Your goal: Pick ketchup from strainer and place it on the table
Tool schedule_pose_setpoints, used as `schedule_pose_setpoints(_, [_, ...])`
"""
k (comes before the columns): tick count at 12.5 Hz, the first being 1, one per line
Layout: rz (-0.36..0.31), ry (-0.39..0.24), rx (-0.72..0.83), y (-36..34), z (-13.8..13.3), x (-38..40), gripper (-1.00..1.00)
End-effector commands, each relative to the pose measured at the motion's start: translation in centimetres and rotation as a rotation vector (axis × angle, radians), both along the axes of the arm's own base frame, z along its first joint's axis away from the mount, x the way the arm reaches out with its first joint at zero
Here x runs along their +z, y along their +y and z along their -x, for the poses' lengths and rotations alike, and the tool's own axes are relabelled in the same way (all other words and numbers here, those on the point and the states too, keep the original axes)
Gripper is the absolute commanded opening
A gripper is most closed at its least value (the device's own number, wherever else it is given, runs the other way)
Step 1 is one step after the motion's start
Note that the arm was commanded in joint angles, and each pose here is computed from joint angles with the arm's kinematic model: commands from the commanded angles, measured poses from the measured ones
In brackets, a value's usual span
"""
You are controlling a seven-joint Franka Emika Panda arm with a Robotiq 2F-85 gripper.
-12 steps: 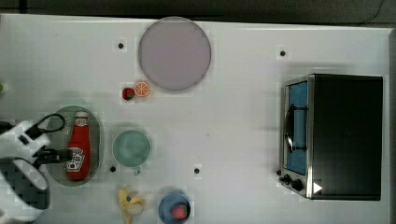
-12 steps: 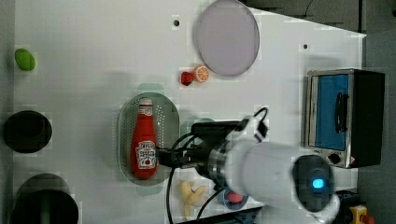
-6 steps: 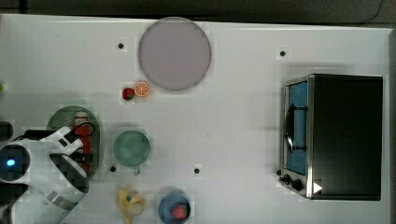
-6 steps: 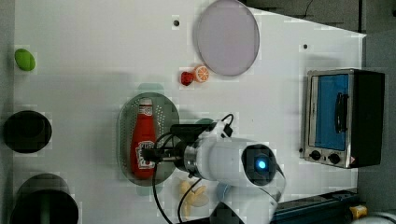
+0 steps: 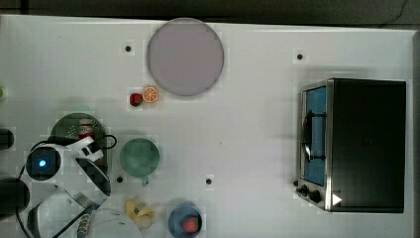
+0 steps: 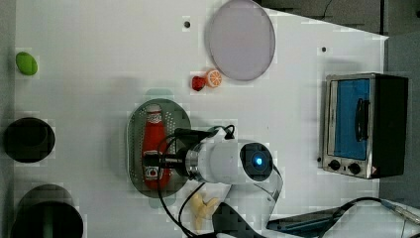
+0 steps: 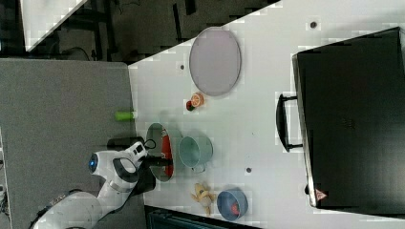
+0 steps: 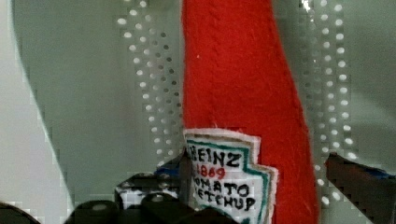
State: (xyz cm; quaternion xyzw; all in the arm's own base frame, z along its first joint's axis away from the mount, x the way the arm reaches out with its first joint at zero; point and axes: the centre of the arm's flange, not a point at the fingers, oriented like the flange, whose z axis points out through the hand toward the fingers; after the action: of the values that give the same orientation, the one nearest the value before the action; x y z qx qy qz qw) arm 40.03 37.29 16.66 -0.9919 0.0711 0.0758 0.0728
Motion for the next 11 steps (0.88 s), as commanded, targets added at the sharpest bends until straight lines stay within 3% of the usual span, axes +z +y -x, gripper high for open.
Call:
schedule_pose_setpoints(1, [0.007,-0.017,-0.027,1.1,0.0,-0.2,0.91])
schedule_pose_setpoints(4, [-0.013,-0.030,-0.045,1.3,-0.3,-0.2,0.25])
schedule_pose_setpoints(7, [-0.016,-0.073,-0.032,1.9,-0.5,2.7,0.25])
schedule_pose_setpoints(9, [0.019,-0.103,-0.032,1.8,-0.7,6.5,0.25])
schedule_pose_setpoints(11, [0.065,-0.085,-0.090,1.2,-0.8,10.9,0.25])
